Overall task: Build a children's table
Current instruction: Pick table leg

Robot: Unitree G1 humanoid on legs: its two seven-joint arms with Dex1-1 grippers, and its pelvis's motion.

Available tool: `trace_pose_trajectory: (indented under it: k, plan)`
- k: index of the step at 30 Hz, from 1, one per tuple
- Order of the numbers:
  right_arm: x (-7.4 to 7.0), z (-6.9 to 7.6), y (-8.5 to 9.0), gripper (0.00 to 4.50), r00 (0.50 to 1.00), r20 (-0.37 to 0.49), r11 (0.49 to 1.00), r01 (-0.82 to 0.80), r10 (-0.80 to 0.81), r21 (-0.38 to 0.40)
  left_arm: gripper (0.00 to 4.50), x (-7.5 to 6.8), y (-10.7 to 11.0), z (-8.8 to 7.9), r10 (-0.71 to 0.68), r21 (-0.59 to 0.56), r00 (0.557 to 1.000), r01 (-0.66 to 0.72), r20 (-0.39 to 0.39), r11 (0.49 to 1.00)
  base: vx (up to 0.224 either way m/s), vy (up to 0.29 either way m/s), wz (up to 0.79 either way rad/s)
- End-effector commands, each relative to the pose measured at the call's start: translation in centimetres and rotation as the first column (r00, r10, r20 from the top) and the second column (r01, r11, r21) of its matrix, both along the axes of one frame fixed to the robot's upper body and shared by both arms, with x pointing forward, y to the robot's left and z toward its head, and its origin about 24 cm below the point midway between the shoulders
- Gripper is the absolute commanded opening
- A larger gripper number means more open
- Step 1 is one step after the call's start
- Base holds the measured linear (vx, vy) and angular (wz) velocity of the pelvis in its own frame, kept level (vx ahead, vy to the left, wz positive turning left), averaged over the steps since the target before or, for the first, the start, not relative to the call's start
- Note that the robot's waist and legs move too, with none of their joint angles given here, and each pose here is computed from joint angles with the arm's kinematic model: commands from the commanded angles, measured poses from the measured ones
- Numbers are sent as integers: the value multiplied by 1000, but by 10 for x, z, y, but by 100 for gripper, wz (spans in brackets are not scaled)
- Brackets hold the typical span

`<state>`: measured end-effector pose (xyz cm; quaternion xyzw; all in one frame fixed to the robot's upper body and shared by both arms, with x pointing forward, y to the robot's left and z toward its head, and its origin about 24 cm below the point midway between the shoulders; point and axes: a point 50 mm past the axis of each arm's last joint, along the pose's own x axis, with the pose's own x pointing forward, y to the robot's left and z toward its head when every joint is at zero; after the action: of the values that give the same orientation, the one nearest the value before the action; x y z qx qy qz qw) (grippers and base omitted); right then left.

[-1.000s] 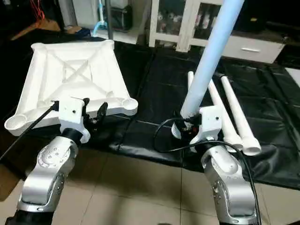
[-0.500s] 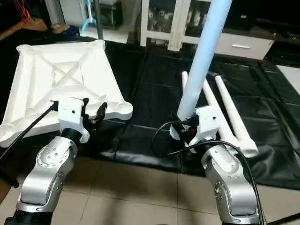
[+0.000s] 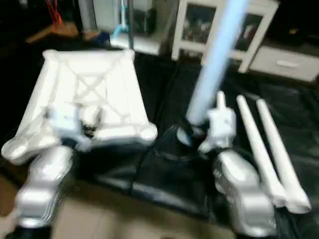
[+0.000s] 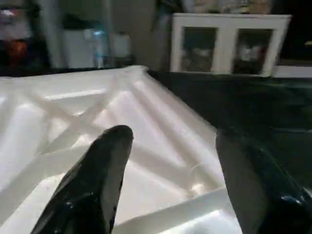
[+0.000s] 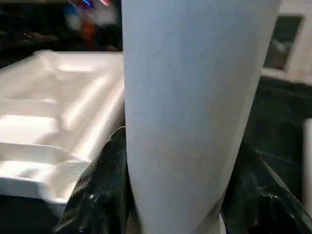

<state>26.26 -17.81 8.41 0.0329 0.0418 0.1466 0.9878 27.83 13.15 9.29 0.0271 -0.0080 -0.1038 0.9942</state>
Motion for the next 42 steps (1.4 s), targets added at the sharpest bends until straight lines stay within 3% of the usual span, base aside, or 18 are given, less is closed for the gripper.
trace_pose_trajectory:
  k: [1, 7, 10, 13, 15, 17, 21, 23, 28, 34, 37, 42]
  plan:
    - [3, 11, 5, 190, 999, 52, 1000, -14, 13, 11, 311, 0, 9, 3, 29, 16, 1000, -29, 9, 999, 141, -18, 13]
    - [5, 14, 0, 190, 998, 65, 1000, 9, -10, 8, 311, -2, 3, -1, -51, 34, 999, 52, -12, 998, 135, 63, 4]
    - [9, 18, -2, 190, 997, 79, 1000, -21, 21, -5, 311, -8, -5, -5, -251, 79, 968, 252, -22, 965, 85, 67, 4]
    - [18, 22, -4, 190, 991, 85, 995, -96, 99, -30, 344, -12, -8, -12, -460, 114, 881, 472, -113, 874, 0, 0, 0]
    - [20, 23, -5, 190, 989, 84, 992, -120, 123, -35, 348, -12, -7, -14, -497, 134, 856, 514, -140, 847, -26, -10, 1]
    - [25, 25, -5, 190, 977, 87, 980, -191, 195, -54, 383, -9, -5, -18, -563, 156, 797, 598, -220, 786, -55, -16, 1]
    - [30, 28, -7, 190, 973, 92, 976, -207, 213, -64, 395, -1, -7, -18, -572, 185, 776, 623, -264, 760, -58, 5, 3]
    - [33, 30, -8, 190, 972, 95, 975, -210, 216, -65, 425, 5, -9, -17, -563, 206, 779, 620, -277, 757, -28, 7, 2]
    - [33, 36, -7, 190, 959, 112, 965, -259, 262, -37, 428, 17, -12, -23, -580, 252, 746, 660, -326, 707, 0, 0, 0]
    - [22, 30, 0, 190, 943, 95, 947, -321, 319, 1, 428, 30, -11, -35, -628, 292, 648, 758, -430, 582, 0, 0, 0]
    - [18, 27, 1, 190, 943, 91, 946, -323, 322, 6, 428, 31, -6, -36, -638, 286, 614, 786, -464, 548, 0, 0, 0]
    - [15, 27, 2, 190, 941, 89, 944, -329, 326, 17, 378, 34, 0, -37, -635, 305, 595, 802, -493, 514, 0, 0, 0]
